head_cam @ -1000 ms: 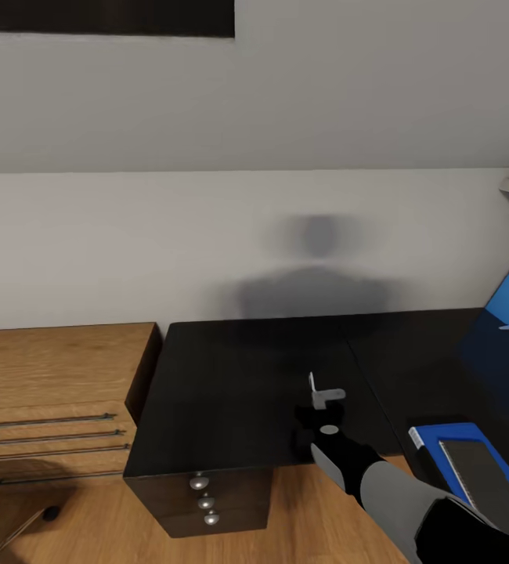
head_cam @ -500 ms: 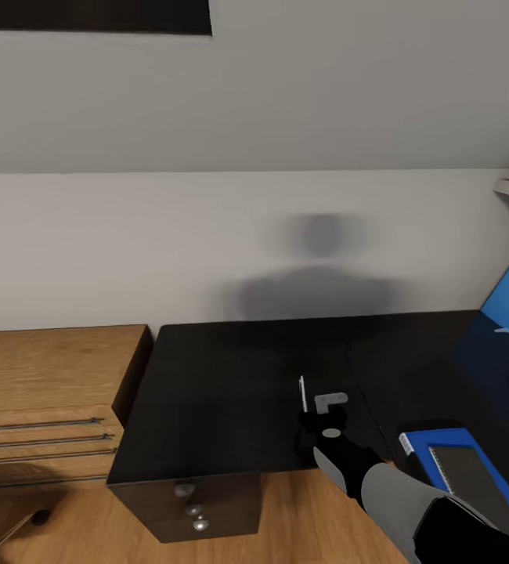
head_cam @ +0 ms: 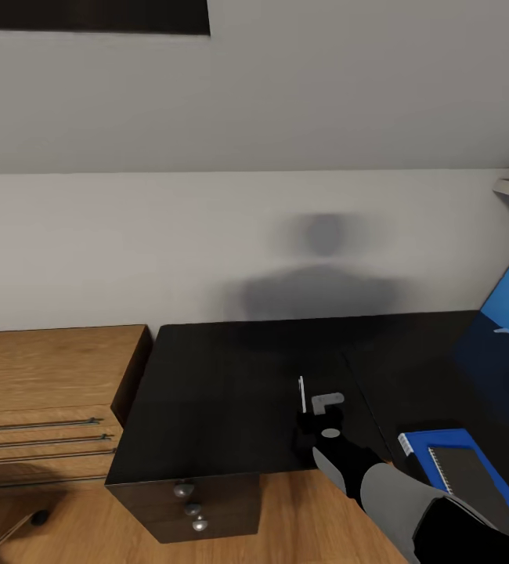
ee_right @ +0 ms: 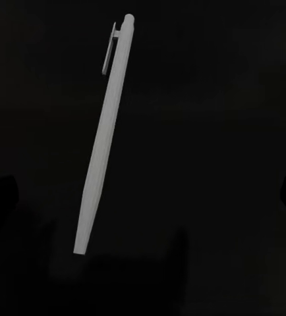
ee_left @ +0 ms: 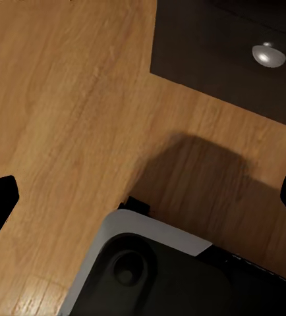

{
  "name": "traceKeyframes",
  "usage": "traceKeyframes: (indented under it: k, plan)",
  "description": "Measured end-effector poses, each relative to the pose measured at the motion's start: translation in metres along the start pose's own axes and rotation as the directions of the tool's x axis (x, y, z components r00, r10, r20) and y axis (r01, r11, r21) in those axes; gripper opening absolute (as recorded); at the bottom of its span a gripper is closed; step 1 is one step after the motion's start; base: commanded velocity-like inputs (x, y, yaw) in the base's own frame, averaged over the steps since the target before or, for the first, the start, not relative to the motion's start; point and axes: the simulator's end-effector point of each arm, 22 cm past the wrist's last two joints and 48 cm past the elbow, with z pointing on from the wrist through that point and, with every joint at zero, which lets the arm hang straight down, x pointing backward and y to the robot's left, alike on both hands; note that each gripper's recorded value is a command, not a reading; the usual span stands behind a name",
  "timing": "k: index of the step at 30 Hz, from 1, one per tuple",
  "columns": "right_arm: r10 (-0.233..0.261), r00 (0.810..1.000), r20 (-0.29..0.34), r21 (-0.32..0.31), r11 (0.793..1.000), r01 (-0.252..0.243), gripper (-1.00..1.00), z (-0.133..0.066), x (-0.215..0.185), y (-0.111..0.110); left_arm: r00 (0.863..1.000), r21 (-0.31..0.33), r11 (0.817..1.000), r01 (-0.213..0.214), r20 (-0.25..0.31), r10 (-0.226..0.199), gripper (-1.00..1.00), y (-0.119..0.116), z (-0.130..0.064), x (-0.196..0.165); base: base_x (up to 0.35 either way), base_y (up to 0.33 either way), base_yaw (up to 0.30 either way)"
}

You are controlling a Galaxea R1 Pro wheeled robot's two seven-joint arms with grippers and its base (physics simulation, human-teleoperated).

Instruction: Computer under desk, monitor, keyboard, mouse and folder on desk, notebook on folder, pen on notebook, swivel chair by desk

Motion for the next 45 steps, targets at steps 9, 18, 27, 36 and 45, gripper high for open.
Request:
traceKeyframes:
  k: [9,18,27,36,45]
  plan:
    - [0.0,1.0,0.0,-0.005,1.0,0.0,1.0,0.0,0.0,0.002,0.999,-0.039,0.999,-0.036,-0.016,0.036,1.0,0.038,-0.004,0.011,0.0,0.0,0.0]
    - [0.002,1.0,0.002,-0.005,1.0,-0.002,1.0,0.0,-0.001,0.002,1.0,-0.035,0.999,-0.021,0.01,0.021,1.0,0.044,-0.006,0.01,0.0,0.0,0.0]
    - [0.005,1.0,0.003,-0.004,1.0,-0.005,1.0,0.0,-0.002,0.002,1.0,-0.046,0.999,0.008,0.014,-0.008,1.0,0.046,-0.007,0.01,0.0,0.0,0.0]
    - [0.04,0.999,-0.014,0.0,0.999,-0.04,1.0,0.0,0.001,0.001,1.0,-0.045,0.999,0.011,0.014,-0.01,1.0,0.044,-0.007,0.011,0.0,0.0,0.0]
    - [0.042,0.998,-0.048,-0.023,0.999,-0.043,1.0,0.003,-0.046,0.007,1.0,-0.043,0.999,0.009,0.014,-0.009,1.0,0.043,-0.007,0.011,0.0,0.0,0.0]
